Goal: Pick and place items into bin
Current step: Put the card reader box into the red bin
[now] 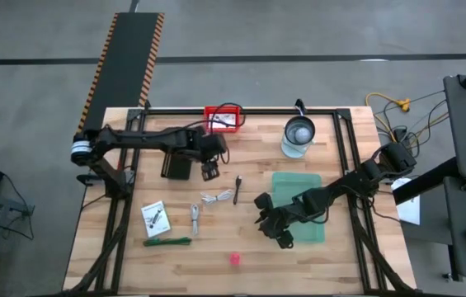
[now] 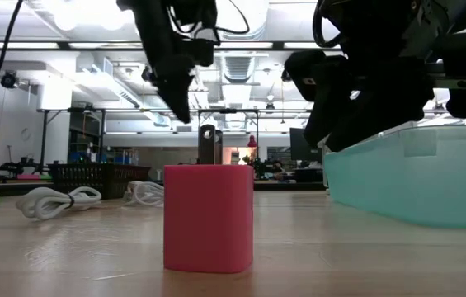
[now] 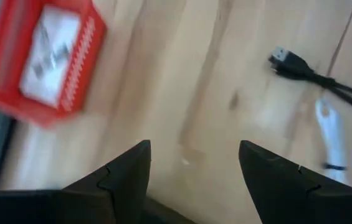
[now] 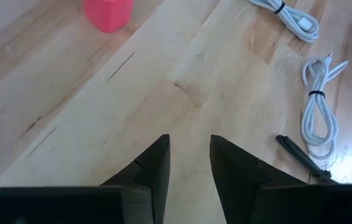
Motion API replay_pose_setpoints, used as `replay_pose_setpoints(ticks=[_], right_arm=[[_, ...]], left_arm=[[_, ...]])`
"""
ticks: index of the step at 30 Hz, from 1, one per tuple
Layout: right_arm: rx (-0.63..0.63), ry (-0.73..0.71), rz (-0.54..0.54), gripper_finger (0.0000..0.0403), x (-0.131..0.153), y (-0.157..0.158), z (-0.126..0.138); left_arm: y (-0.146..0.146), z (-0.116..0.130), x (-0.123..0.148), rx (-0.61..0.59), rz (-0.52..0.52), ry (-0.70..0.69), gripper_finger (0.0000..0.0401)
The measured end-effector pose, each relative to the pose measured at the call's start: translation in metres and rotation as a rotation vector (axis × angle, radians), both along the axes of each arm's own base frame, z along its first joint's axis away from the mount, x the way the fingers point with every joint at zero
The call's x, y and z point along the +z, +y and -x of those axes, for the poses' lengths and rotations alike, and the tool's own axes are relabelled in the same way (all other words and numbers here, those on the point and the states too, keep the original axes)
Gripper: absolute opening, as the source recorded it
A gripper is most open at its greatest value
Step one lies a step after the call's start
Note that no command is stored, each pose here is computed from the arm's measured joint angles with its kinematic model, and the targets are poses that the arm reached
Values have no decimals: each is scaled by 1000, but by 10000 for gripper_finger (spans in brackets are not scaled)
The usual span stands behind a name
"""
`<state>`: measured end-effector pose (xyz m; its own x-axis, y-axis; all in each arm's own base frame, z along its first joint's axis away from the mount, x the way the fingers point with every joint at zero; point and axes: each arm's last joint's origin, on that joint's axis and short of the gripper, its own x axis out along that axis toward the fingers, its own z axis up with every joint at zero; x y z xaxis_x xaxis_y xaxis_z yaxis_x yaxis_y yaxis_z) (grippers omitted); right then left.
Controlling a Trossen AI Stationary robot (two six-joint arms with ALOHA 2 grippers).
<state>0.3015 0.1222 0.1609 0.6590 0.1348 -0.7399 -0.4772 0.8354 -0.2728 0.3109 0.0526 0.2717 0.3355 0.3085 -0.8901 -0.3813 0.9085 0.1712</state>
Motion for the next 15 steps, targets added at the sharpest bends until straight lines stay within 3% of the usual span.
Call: replay_pose_setpoints(ticks=[8, 12, 15], right_arm=[[-40, 13, -42, 105, -1, 0, 1], [-42, 23, -48, 101, -3, -1, 3], [-64, 38, -85, 96, -4, -1, 4]], left_arm=[[-31, 29, -1, 527, 224, 97, 226], [-47, 45, 0, 792, 235, 164, 226], [-58, 55, 0, 904, 247, 223, 226]])
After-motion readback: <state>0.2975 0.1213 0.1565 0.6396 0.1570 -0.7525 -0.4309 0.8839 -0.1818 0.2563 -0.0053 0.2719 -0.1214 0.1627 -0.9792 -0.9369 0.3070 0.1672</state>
